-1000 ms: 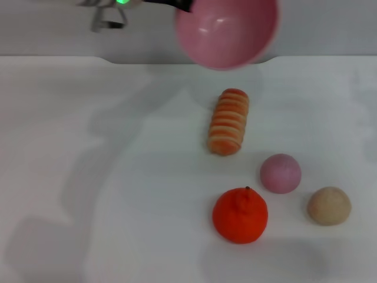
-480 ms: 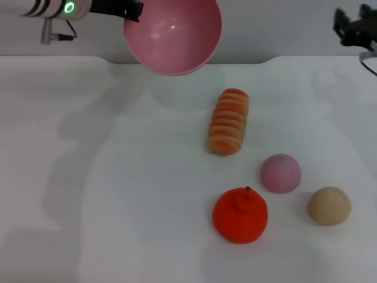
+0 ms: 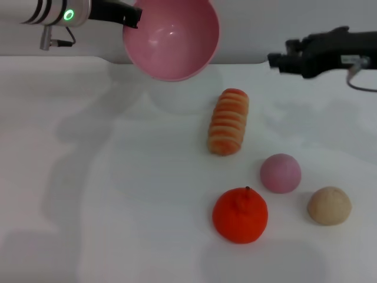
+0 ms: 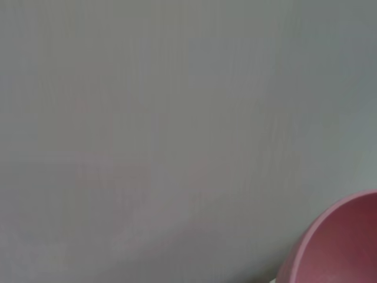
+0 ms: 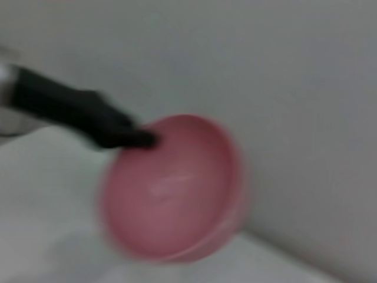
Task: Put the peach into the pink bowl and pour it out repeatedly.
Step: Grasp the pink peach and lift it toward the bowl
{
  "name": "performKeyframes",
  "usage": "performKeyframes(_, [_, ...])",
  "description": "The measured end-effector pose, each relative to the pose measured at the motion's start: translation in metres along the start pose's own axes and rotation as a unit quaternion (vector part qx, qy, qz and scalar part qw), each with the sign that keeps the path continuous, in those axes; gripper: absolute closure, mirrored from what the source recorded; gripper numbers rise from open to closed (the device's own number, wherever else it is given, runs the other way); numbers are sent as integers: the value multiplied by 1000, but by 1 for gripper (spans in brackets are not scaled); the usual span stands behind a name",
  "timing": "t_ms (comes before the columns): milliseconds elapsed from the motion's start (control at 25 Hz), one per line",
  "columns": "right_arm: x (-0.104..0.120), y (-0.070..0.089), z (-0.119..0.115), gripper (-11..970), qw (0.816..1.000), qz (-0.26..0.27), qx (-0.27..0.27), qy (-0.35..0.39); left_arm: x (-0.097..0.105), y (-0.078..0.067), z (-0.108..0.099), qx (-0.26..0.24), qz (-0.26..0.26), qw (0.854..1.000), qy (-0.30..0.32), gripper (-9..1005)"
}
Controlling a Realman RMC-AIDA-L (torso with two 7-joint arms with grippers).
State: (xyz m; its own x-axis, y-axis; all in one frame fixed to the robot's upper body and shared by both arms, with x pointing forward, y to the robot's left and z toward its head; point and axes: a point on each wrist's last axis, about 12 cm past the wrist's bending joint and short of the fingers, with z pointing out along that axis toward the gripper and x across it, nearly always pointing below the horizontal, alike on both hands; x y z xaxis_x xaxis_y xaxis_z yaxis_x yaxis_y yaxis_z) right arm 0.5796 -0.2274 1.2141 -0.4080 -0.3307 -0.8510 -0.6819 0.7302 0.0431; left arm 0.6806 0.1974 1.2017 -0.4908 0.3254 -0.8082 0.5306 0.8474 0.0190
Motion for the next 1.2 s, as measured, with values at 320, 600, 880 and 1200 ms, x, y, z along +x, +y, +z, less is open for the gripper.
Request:
performKeyframes(320, [11, -8, -21, 513, 987, -6, -43, 156, 1, -3, 2, 3, 11, 1000, 4, 952])
performKeyframes(600, [31, -8, 5, 513, 971, 12, -53, 234, -2, -11, 4, 10, 26, 1000, 5, 952])
performKeyframes(880, [44, -9, 28, 513, 969, 21, -53, 241, -1, -17, 7, 16, 37, 999, 10, 952])
performKeyframes(1200, [59, -6, 52, 513, 965, 25, -49, 256, 0, -20, 8, 20, 41, 999, 14, 952])
